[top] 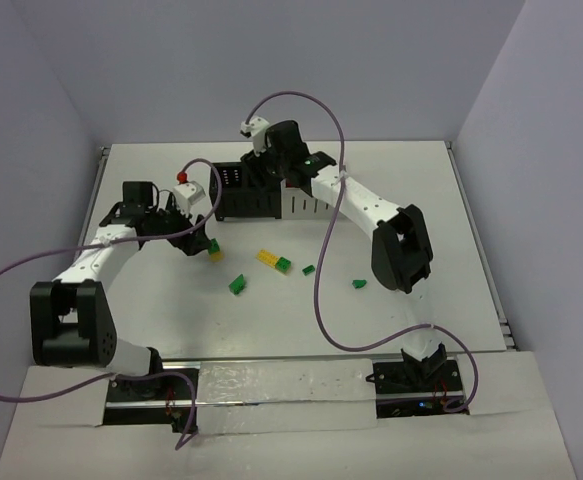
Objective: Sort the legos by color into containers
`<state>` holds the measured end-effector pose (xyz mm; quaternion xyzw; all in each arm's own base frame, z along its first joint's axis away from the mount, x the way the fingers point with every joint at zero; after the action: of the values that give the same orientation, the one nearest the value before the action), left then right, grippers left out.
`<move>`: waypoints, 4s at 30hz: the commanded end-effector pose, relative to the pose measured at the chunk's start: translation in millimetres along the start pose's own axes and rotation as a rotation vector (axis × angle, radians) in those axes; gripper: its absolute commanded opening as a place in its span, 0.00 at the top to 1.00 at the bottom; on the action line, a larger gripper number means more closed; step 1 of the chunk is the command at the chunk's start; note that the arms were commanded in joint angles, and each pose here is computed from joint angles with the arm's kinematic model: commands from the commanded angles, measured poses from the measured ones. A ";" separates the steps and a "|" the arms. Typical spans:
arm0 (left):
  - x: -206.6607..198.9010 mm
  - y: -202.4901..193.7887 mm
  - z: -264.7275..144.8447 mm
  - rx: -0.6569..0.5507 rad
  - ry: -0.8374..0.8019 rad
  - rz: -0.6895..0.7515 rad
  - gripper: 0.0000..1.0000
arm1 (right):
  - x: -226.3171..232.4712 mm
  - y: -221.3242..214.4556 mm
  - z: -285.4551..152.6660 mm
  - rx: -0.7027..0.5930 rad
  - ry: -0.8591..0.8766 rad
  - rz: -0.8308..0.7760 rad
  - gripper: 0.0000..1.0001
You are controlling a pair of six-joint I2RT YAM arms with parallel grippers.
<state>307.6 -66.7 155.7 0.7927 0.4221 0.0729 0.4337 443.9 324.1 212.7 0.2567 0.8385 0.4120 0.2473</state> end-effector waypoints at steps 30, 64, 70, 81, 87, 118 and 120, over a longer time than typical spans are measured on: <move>26.4 -13.3 67.2 0.111 -0.138 0.282 0.40 | 8.9 60.8 -115.5 -0.195 0.016 0.066 0.05; -78.3 113.4 -69.4 -0.441 -0.077 -0.317 1.00 | 34.9 54.3 -177.1 -0.309 0.183 0.066 0.01; -81.4 137.7 -76.0 -0.442 -0.072 -0.657 1.00 | 64.5 68.6 -182.4 -0.344 0.327 -0.044 0.01; -96.4 139.0 -70.3 -0.385 -0.220 -0.813 1.00 | 91.6 77.4 -173.8 -0.320 0.320 -0.222 0.02; -106.3 133.8 -66.9 -0.349 -0.274 -0.815 1.00 | 91.1 78.8 -163.8 -0.320 0.307 -0.231 0.02; -88.5 145.0 -69.8 -0.438 -0.191 -0.731 1.00 | 92.9 44.9 -154.5 -0.254 0.320 -0.334 1.00; -79.5 153.7 -71.6 -0.468 -0.159 -0.705 1.00 | 91.5 36.9 -156.0 -0.236 0.313 -0.339 1.00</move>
<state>287.2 -143.7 307.8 0.4960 0.6191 -0.1463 0.5911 298.0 333.8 306.5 0.0219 0.8357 0.5125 0.1962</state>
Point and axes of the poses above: each gripper's point midway between its finger pads, its own z axis out along the fingers, its own x axis along the line the jaws close on, y = z × x, the point moved 6 cm from there along -z, back along the fingers, and after that the axes turned 9 degrees about -z, right-handed, at the moved point
